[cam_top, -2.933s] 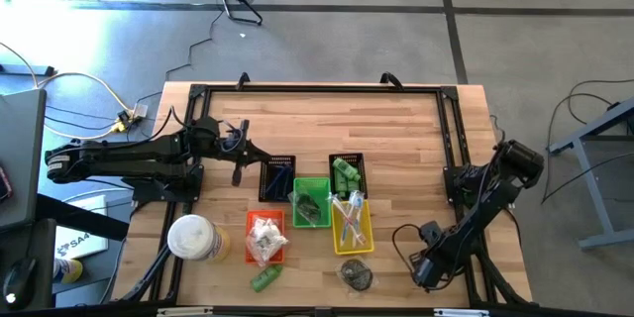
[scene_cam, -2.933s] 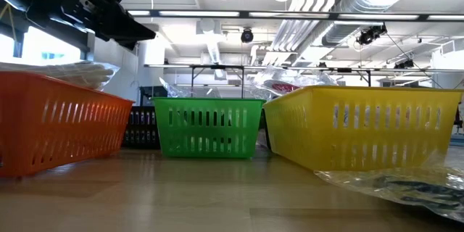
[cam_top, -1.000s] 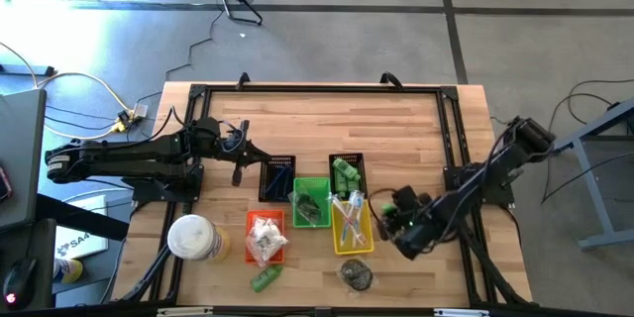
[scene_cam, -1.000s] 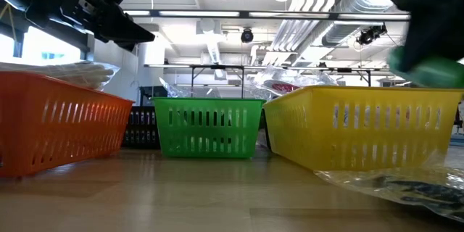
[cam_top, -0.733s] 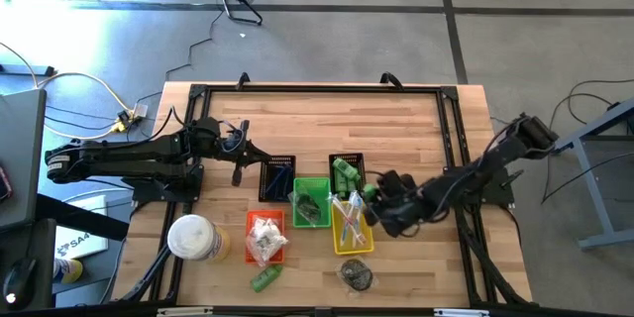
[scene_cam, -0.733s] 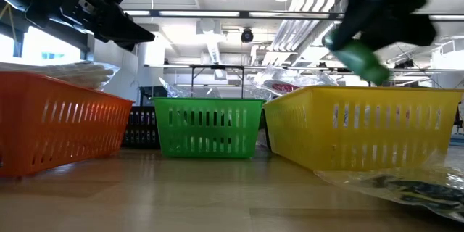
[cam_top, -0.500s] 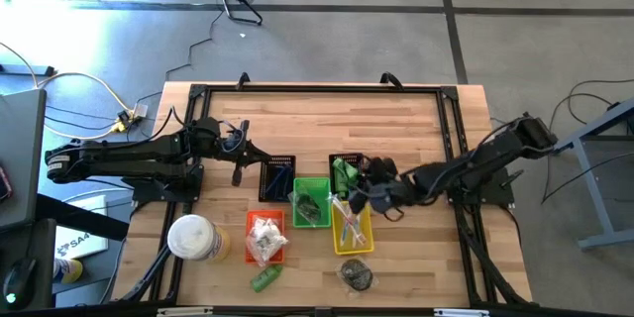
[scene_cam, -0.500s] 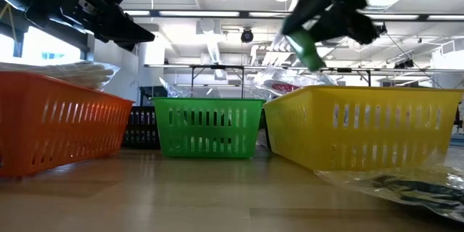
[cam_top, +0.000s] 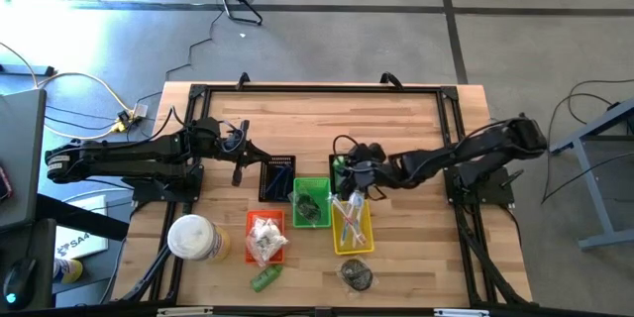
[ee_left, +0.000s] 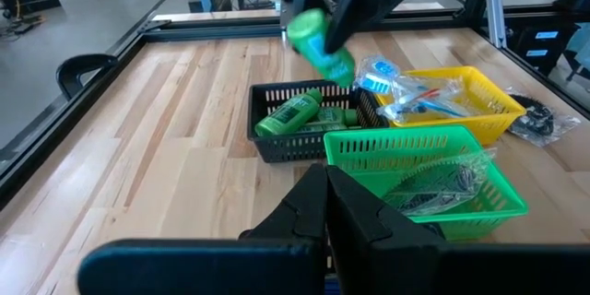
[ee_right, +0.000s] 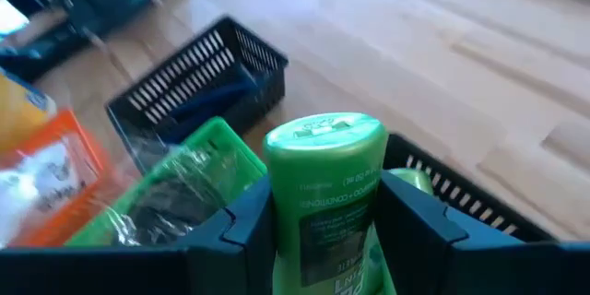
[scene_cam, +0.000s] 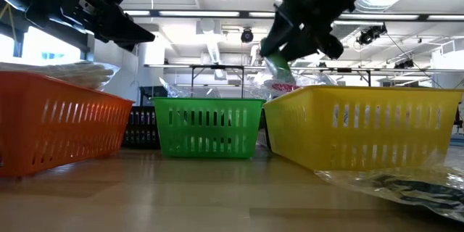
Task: Pick & Place Travel size toiletries
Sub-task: Put the green shampoo into the right black bin
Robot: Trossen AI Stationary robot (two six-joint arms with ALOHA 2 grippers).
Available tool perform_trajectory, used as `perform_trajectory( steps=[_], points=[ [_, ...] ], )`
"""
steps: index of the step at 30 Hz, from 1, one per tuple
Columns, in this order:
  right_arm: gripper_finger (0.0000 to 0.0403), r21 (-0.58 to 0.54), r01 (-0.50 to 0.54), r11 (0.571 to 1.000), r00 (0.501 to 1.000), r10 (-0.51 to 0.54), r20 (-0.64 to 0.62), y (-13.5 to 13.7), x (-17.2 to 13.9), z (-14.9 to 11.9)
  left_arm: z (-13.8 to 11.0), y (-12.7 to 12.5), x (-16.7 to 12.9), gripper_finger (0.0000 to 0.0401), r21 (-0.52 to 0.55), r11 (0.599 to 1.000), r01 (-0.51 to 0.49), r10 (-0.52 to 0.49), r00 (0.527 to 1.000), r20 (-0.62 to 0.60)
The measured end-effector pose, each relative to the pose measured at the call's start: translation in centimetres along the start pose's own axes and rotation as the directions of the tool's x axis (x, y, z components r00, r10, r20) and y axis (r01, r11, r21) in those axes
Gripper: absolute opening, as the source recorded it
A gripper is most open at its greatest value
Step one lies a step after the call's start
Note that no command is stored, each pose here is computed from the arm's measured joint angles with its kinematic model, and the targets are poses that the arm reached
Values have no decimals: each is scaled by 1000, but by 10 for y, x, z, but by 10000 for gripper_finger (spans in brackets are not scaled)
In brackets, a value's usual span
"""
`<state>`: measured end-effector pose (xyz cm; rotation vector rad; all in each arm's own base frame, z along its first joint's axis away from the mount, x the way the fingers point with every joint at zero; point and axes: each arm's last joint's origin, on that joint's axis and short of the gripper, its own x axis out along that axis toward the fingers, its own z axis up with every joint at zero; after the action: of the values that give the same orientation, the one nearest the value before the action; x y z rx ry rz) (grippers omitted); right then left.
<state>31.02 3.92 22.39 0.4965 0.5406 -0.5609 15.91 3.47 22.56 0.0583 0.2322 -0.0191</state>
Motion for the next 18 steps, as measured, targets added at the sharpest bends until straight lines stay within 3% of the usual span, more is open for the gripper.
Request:
perform_trajectory(
  steps=[18],
  points=[
    [146,-77,69,995,994,-76,-83,-10,22,-10,0,0,0,0,1,1000,1,-1,1000,0]
  ],
)
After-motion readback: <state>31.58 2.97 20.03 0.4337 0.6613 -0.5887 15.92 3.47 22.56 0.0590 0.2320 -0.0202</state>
